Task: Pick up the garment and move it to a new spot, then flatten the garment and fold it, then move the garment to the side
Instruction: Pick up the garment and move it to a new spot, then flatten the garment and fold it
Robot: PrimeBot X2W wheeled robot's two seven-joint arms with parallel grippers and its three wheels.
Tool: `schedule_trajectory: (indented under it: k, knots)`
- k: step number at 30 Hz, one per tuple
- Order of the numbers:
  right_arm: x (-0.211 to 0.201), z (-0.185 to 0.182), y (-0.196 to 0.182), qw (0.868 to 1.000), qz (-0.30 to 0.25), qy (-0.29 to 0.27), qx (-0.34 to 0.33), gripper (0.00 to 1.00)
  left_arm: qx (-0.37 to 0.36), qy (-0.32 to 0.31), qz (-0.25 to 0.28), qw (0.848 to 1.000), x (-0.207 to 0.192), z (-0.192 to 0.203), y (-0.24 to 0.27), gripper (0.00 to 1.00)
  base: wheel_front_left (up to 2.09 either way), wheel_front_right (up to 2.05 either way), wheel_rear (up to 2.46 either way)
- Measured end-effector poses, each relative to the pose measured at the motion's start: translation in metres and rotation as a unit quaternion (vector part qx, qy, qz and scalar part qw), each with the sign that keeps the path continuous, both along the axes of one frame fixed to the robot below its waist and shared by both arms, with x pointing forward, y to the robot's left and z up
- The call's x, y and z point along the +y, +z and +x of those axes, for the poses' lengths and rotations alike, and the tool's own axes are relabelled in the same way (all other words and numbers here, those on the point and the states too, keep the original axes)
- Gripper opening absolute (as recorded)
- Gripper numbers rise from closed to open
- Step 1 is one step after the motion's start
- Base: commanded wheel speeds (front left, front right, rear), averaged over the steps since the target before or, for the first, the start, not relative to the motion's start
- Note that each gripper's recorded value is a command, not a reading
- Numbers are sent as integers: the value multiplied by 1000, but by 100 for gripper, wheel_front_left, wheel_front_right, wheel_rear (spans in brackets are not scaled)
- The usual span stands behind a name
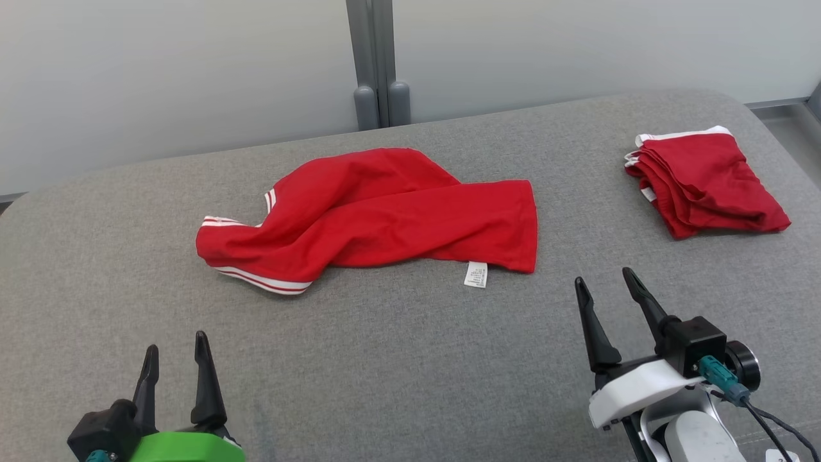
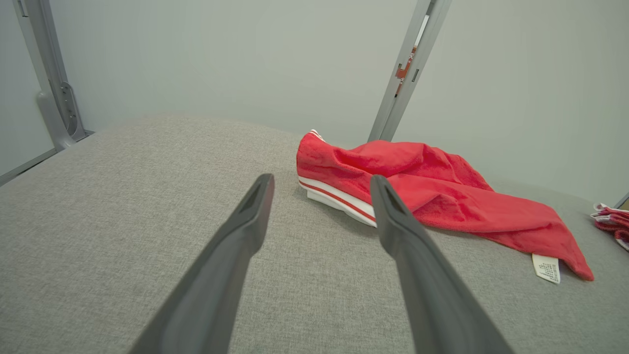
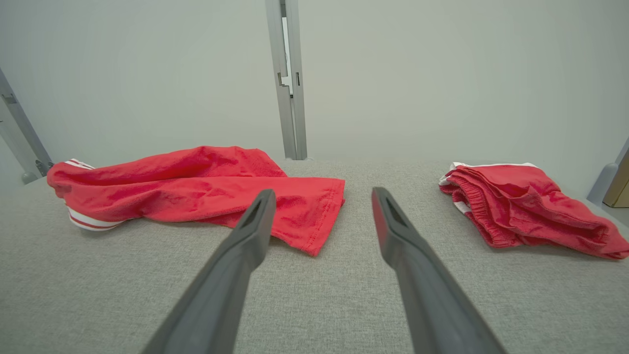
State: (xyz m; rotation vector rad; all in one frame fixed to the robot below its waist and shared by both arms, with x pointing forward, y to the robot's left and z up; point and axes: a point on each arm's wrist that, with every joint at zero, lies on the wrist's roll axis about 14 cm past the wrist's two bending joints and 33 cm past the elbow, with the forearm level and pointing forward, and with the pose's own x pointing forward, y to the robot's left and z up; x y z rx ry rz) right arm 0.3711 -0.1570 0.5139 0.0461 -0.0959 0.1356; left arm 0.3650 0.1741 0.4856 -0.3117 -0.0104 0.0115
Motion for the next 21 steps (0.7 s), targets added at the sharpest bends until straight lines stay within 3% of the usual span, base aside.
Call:
schedule_trajectory:
  k: [21]
  knots:
    - [1, -3, -10, 1000, 9, 1, 15, 100, 11, 2, 3, 1000, 1, -8, -9, 100, 0, 0, 0]
